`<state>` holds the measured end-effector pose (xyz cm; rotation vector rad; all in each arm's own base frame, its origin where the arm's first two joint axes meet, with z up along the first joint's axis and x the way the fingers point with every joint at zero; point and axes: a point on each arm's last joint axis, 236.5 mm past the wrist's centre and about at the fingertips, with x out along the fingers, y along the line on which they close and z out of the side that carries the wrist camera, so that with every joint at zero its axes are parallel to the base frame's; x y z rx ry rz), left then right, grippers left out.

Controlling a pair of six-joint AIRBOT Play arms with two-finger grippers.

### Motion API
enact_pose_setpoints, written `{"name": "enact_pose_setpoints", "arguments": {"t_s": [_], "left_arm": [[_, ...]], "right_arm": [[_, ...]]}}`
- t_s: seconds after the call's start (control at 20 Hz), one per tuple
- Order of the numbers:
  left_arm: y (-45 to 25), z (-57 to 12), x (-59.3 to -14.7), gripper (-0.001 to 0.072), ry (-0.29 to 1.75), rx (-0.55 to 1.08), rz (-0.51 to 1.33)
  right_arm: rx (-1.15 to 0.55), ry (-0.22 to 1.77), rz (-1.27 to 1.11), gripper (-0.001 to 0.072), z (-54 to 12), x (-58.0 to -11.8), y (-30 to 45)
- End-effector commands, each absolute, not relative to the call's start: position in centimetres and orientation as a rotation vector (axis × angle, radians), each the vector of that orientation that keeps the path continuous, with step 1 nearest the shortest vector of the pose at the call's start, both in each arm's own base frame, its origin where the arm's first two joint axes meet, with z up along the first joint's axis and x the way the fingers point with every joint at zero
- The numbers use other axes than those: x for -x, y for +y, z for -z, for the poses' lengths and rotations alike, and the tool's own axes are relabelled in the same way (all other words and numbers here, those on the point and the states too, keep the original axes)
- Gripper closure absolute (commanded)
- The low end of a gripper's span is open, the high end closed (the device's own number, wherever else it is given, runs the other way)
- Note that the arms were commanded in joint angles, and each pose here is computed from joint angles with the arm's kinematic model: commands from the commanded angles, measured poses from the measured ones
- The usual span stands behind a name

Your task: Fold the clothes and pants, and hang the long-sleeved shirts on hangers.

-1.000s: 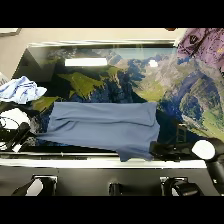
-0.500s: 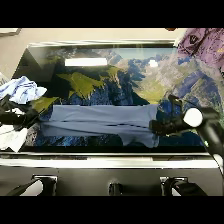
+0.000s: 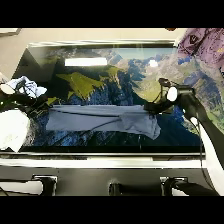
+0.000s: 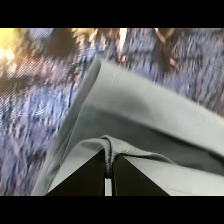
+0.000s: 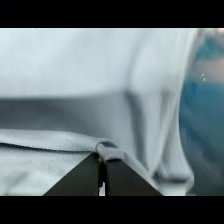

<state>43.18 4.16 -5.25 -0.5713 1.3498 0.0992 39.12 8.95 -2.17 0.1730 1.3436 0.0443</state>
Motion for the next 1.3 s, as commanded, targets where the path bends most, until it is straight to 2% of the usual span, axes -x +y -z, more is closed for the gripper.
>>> {"name": "enact_pose_setpoints", "arguments": {"t_s": [0.0,0.2,0.25,0.35,0.4,0.45,0.5,0.6,0.65,0.75,0.85,1.0,1.25], "left_arm": [[3.9,7.1,-44.6,0.0696,1.387,0.550,-0.088],[3.1,9.1,-44.4,0.0686,1.434,0.552,-0.081],[3.0,9.3,-44.4,0.0623,1.437,0.552,-0.080],[3.1,9.1,-44.6,0.0422,1.433,0.589,-0.114],[3.4,8.4,-45.0,0.0280,1.420,0.605,-0.128],[3.8,7.5,-45.4,0.0194,1.402,0.614,-0.136],[4.4,6.2,-46.0,0.0169,1.382,0.613,-0.134],[5.4,3.9,-46.4,0.0168,1.365,0.597,-0.133],[6.1,2.8,-46.4,0.0168,1.363,0.575,-0.141],[7.2,1.4,-46.0,0.0167,1.363,0.519,-0.166],[7.7,0.4,-45.5,0.0167,1.355,0.492,-0.181],[7.5,-0.2,-45.1,0.0167,1.362,0.489,-0.176],[6.8,-0.1,-44.7,0.0167,1.387,0.502,-0.180]], "right_arm": [[-0.167,1.312,-0.042,0.0683,4.1,-42.9,9.3],[-0.191,1.342,-0.049,0.0666,7.0,-43.9,10.1],[-0.205,1.353,-0.051,0.0590,7.6,-43.9,10.4],[-0.236,1.379,-0.058,0.0462,7.5,-43.5,10.7],[-0.259,1.397,-0.077,0.0306,6.7,-43.3,10.7],[-0.282,1.409,-0.100,0.0243,5.2,-43.4,10.1],[-0.309,1.405,-0.120,0.0217,3.2,-43.8,8.8],[-0.381,1.376,-0.155,0.0168,0.1,-44.1,5.1],[-0.431,1.379,-0.178,0.0159,-0.6,-43.6,3.1],[-0.532,1.403,-0.223,0.0092,-0.5,-41.9,0.0],[-0.640,1.394,-0.258,0.0091,0.8,-40.6,-1.8],[-0.764,1.402,-0.309,0.0042,4.1,-38.5,-1.6],[-0.876,1.408,-0.394,0.0040,8.3,-38.1,2.1]]}}
